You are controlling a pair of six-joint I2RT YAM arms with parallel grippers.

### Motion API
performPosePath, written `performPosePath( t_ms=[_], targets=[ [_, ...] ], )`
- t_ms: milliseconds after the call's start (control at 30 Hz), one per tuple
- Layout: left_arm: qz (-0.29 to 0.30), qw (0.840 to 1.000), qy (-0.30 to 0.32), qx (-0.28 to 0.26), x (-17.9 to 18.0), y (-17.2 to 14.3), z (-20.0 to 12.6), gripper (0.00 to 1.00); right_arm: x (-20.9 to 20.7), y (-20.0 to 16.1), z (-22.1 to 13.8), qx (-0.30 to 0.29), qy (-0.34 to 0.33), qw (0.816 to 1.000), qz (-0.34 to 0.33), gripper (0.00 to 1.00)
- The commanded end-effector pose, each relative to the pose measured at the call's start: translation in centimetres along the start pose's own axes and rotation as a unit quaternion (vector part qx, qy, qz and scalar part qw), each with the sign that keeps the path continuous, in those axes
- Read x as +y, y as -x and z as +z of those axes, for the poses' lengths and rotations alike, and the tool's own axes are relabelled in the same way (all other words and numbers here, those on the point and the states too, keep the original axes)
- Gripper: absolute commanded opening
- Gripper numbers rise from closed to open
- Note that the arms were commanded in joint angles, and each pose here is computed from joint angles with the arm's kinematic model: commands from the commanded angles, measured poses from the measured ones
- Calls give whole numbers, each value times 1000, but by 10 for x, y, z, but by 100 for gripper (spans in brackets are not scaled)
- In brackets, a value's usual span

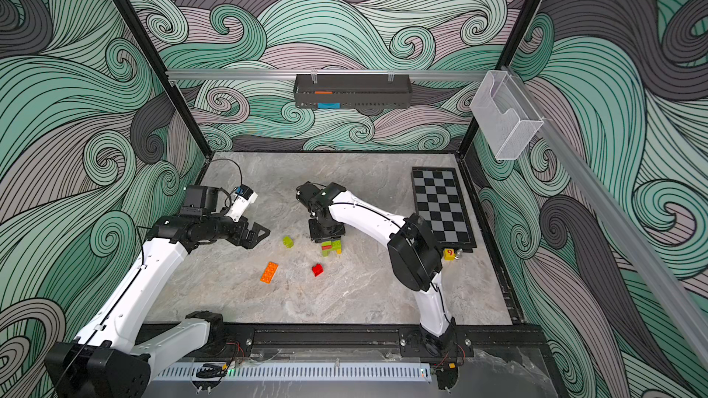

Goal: Assemble a giraffe with lego
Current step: Assemble the lego brick with the lego brick.

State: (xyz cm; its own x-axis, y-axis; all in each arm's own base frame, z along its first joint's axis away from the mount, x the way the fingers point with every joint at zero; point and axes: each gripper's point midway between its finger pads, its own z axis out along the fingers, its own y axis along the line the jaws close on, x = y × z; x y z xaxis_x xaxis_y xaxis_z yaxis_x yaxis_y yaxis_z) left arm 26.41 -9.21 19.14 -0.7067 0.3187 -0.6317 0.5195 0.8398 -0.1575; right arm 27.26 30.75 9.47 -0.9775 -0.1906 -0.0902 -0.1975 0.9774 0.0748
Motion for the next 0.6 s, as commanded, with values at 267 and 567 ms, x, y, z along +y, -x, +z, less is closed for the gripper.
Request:
performPosePath(
  t_ms=[267,567],
  targets=[
    [7,1000,-5,-15,-3,5,-4,99,-21,-34,43,40,-85,995,-28,18],
    [8,1000,-4,-16,-2,5,-4,99,-28,-36,64,39,-97,995,6,18]
  ],
)
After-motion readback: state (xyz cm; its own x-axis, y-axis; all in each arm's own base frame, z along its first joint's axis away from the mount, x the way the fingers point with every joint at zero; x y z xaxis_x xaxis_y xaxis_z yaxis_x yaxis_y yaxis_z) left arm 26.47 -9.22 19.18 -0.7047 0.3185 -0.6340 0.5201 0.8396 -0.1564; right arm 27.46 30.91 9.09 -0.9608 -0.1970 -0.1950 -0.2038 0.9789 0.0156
